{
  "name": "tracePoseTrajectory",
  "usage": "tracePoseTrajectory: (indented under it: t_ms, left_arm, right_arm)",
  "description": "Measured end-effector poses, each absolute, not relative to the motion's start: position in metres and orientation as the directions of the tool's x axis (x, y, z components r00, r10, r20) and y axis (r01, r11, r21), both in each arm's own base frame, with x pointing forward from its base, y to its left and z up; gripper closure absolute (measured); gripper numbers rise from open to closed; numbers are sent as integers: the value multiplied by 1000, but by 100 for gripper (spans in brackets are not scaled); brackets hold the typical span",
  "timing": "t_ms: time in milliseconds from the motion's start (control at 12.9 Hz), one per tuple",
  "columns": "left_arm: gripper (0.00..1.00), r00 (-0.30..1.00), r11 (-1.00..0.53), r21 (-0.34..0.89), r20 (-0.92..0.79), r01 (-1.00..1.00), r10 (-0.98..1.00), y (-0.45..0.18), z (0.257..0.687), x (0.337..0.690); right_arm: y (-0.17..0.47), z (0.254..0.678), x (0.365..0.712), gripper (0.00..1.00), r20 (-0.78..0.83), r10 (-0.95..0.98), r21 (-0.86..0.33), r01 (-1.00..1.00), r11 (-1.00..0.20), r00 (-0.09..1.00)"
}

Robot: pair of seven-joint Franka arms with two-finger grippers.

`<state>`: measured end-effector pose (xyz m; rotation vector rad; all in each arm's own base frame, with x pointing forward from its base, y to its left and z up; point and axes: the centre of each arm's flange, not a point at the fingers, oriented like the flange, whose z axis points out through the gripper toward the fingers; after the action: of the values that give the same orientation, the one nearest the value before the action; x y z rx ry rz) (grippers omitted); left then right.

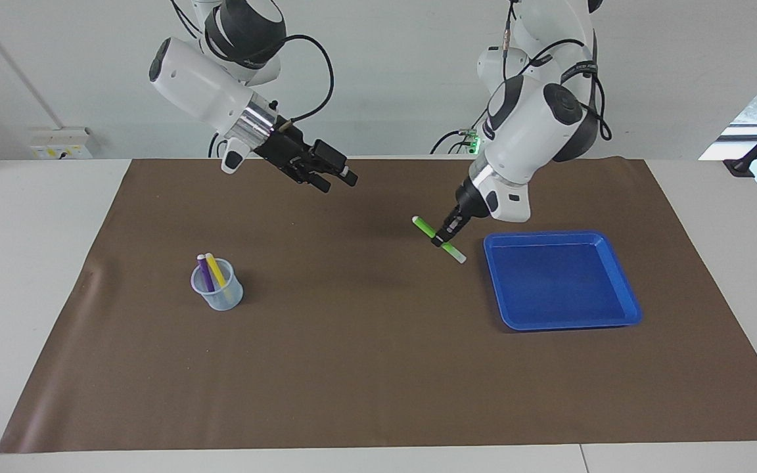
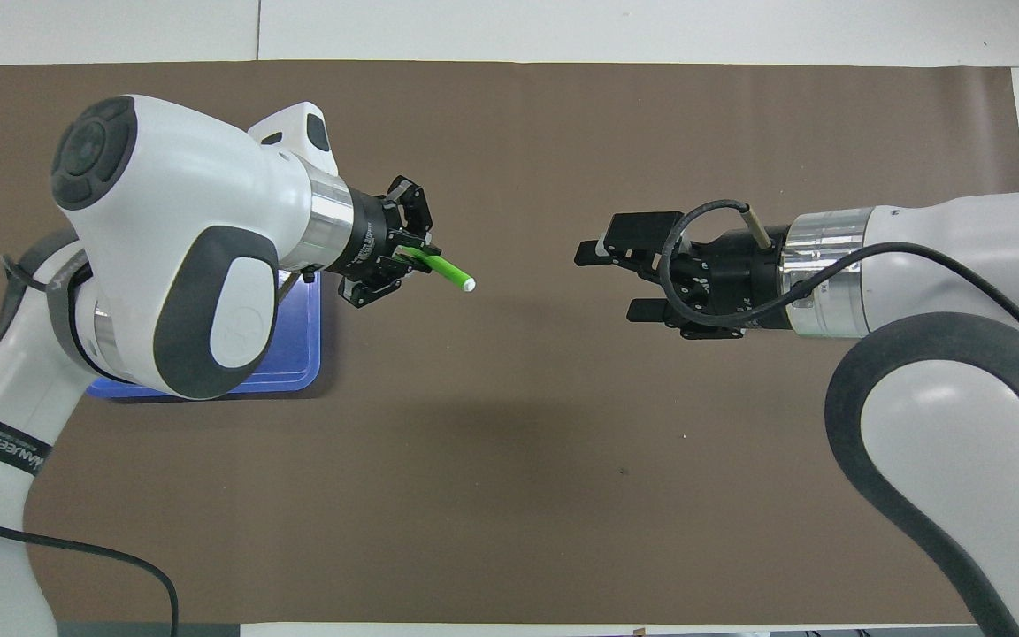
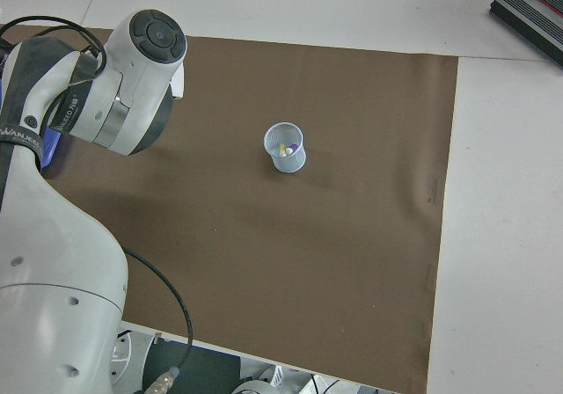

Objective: Transfer and insert pens with both arms
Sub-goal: 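Lift the green pen with the left gripper toward the right gripper, then grasp the green pen with the right gripper while the left gripper releases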

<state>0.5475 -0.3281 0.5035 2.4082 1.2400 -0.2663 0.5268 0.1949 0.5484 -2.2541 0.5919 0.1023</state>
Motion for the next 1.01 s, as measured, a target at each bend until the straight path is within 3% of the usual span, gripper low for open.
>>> tracePoseTrajectory:
  t_ms: [309,464,619,928,1005]
  left_arm:
    - [83,525,-451,269,-416,851,743,-382,508,518]
    - [83,500,-426,262,-438,866,747,-396,513,510]
    - [83,461,-374,272,-456,887,761,-404,522,508]
    - [83,420,-318,281,-478,905,771,-422,529,498]
    - [83,408,-298,290,-484,909,774,-425,531,498]
  right_arm:
    - [194,545,526,0,-257,-382,-677,-448,-584,887]
    - [192,536,523,6,-245,-364,-684,-426,-592,899]
    - [184,521,518,18,-196,-343,-747,-367,-555,919]
    - [163,508,505,22,-158,-347,-786,-331,-523,924]
    - [162,510,504,27,-156,-347,-787,-329,-522,925]
